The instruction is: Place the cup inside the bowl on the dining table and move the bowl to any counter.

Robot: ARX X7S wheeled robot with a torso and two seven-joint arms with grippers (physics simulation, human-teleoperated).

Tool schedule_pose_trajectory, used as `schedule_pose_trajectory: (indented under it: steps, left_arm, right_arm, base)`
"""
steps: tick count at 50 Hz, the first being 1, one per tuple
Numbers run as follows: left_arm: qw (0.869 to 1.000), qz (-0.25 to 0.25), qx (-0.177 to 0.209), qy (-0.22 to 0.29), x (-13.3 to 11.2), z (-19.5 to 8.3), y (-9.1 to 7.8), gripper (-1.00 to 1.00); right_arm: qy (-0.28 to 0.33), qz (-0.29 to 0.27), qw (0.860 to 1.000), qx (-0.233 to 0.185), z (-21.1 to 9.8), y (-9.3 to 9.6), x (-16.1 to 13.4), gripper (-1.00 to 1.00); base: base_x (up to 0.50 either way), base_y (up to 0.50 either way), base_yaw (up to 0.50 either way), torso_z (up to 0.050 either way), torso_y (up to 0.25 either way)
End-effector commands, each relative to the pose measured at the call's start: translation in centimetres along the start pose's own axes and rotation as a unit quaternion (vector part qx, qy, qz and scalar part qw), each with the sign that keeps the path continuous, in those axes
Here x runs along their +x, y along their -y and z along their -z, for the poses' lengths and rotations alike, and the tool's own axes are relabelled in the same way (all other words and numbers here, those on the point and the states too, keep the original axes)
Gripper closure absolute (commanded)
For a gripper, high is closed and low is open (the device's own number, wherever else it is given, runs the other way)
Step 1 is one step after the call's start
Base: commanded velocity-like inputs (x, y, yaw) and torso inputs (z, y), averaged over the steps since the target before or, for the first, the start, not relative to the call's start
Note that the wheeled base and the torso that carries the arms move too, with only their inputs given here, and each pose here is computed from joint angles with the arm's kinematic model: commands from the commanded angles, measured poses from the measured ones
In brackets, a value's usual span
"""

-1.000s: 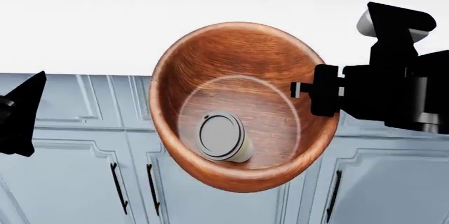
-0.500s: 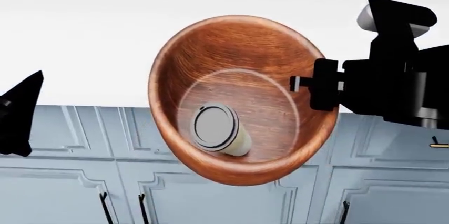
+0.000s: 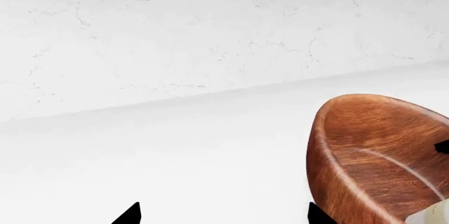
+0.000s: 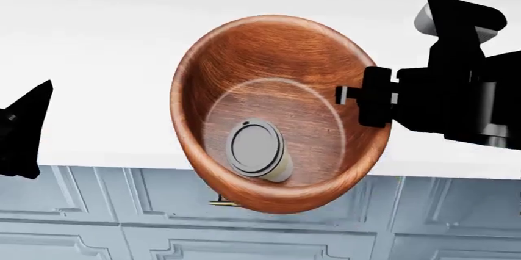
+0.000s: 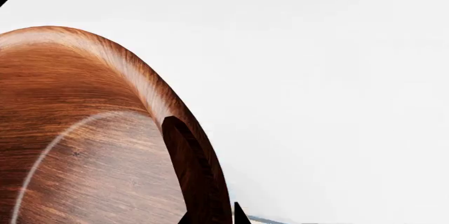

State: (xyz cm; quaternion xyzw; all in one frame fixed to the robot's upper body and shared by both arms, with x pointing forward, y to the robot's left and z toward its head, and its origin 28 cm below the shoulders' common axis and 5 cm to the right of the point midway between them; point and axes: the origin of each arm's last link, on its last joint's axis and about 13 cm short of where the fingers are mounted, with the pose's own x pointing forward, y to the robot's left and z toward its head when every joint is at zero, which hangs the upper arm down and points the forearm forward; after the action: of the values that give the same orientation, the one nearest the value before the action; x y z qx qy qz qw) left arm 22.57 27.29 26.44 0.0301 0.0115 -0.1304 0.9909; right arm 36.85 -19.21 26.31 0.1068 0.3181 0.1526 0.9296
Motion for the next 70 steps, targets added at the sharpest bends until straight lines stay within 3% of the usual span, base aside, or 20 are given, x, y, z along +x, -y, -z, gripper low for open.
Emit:
schedule_pose_trajectory:
  steps: [1,31,70]
  left_arm:
    - [1.000,0.000,0.000,0.001,-0.1,-0.1,0.0,-1.00]
    - [1.000,0.002,-0.003,-0.001,-1.0,0.3,-0.4,-1.00]
    - [1.000,0.001,-0.004,-0.005,-0.2,0.6,-0.1,-1.00]
  right_arm:
    - [0.010,-0.022,1.000,0.007,-0.2,-0.3,-0.2,1.00]
    - [0.007,-0.025,1.000,0.007,-0.2,-0.6,0.2,1.00]
    - [-0.037,-0.004,0.999,0.018,2.0,-0.5,4.9,1.00]
  base:
    - [0.50,0.01,0.00,0.000,0.000]
    - [0.48,0.00,0.00,0.000,0.001]
    - [0.01,0.00,0.00,0.000,0.001]
